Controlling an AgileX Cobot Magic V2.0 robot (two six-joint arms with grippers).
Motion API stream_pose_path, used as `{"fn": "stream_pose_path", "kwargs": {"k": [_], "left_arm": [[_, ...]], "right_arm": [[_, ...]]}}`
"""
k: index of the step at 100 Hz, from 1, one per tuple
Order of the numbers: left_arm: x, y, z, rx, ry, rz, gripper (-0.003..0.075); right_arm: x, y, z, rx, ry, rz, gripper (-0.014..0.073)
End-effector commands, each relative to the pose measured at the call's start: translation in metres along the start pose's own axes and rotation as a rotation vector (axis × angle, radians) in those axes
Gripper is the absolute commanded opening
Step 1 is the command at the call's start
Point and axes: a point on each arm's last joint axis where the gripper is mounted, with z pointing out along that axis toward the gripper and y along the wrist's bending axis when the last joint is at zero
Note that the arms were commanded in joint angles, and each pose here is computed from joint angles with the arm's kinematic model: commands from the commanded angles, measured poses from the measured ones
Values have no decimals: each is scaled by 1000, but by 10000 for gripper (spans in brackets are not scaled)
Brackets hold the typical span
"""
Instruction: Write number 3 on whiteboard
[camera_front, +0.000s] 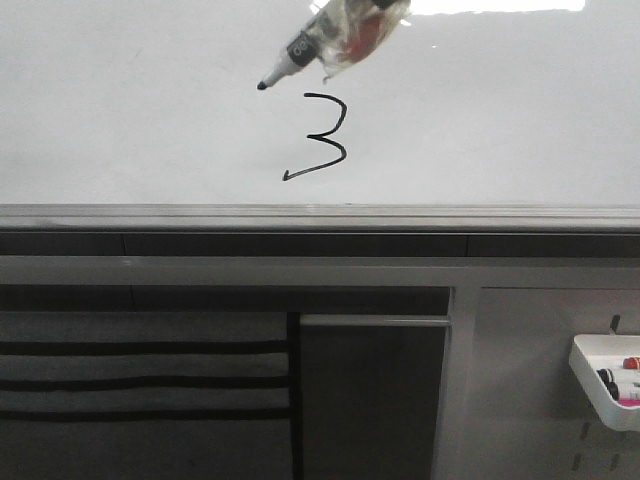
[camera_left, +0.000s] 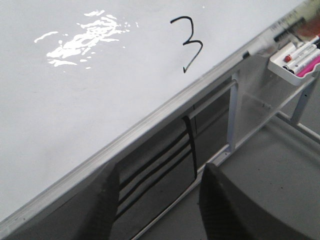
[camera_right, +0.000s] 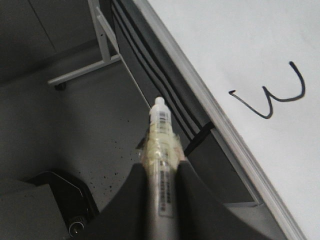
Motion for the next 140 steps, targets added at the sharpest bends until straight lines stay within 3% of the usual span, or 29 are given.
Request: {"fn": "stream_pose_path", "kwargs": {"k": [1,13,27,39,42,89,121,140], "left_arm": [[-14,5,-5,-51,-94,-21,336],[-15,5,-5,-47,-110,-37,336],[-18,2,-5,-12,-145,-90,336],[-17,-2,1,47,-109,16,336],[-16,-3,4,69,-97,44,336],[-45,-22,60,312,-42,335,336],[-73,-24,99,334,-58,428,336],[-77,-32,116,406,-40,531,336]], "right_arm": [[-11,3,-10,20,-74,-108,-27],[-16,11,-7,11,-97,-276,-28],[-23,19,-4,14,-139,-374,-28],[-26,25,-3,7,-159,-422,-28],[-23,14,-4,41,-147,-397,-27],[-24,15,-4,38,-148,-407,-27],[-24,15,-4,38,-148,-407,-28],[-24,15,-4,38,-148,-407,-27]]}}
